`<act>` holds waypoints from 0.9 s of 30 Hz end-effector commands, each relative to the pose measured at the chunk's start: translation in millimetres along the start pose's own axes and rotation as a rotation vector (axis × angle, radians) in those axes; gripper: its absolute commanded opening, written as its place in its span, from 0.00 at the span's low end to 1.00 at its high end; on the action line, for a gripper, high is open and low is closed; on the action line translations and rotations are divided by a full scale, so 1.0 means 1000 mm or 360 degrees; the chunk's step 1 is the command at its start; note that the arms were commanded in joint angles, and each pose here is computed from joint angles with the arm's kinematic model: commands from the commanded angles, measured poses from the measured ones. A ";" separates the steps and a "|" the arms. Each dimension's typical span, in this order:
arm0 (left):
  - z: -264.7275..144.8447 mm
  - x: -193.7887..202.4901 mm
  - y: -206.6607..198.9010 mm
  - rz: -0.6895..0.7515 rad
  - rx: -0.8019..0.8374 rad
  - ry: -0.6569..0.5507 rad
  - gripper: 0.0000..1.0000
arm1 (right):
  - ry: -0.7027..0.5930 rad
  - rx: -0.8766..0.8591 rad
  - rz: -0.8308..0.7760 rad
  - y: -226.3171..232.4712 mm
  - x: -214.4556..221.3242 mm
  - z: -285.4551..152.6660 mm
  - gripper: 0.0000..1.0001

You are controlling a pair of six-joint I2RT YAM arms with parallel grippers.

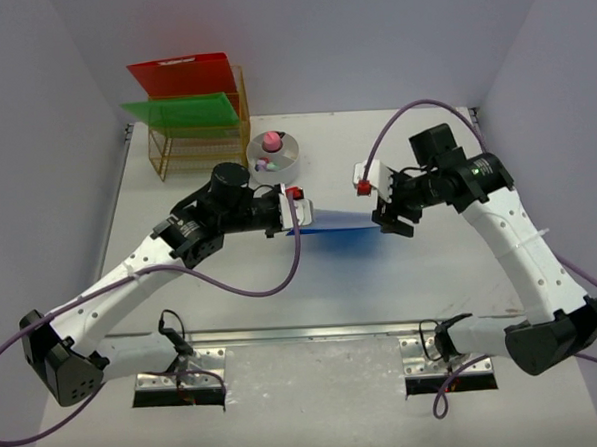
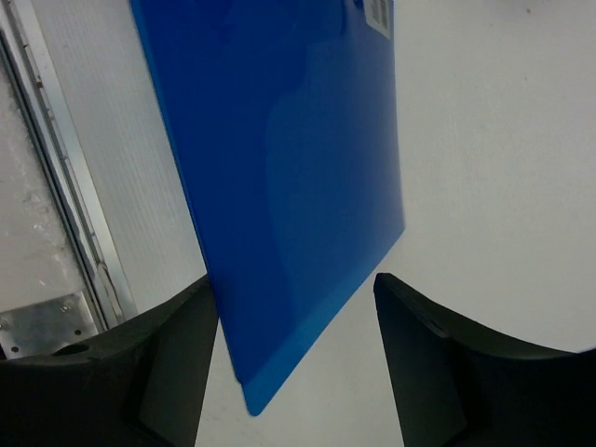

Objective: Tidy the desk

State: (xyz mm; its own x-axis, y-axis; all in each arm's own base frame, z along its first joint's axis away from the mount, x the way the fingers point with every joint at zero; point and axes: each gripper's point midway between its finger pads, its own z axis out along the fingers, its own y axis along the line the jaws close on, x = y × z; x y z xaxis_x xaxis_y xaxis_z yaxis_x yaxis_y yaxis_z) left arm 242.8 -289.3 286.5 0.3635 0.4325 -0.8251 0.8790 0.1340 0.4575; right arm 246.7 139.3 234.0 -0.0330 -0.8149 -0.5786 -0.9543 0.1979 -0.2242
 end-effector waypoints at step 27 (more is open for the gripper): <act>0.002 0.123 -0.123 0.0371 0.0307 0.0271 0.58 | 0.0067 -0.0184 0.1075 0.004 0.104 0.079 0.60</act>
State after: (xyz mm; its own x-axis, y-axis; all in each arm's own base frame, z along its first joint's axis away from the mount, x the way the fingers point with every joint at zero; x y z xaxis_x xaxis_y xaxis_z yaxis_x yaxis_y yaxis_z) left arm 186.4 -240.7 155.3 0.3881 0.5730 -0.7218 0.8857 -0.0153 0.4641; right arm 248.3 105.8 130.5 -0.4785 -0.6536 -0.5863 -0.8577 0.4909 0.1528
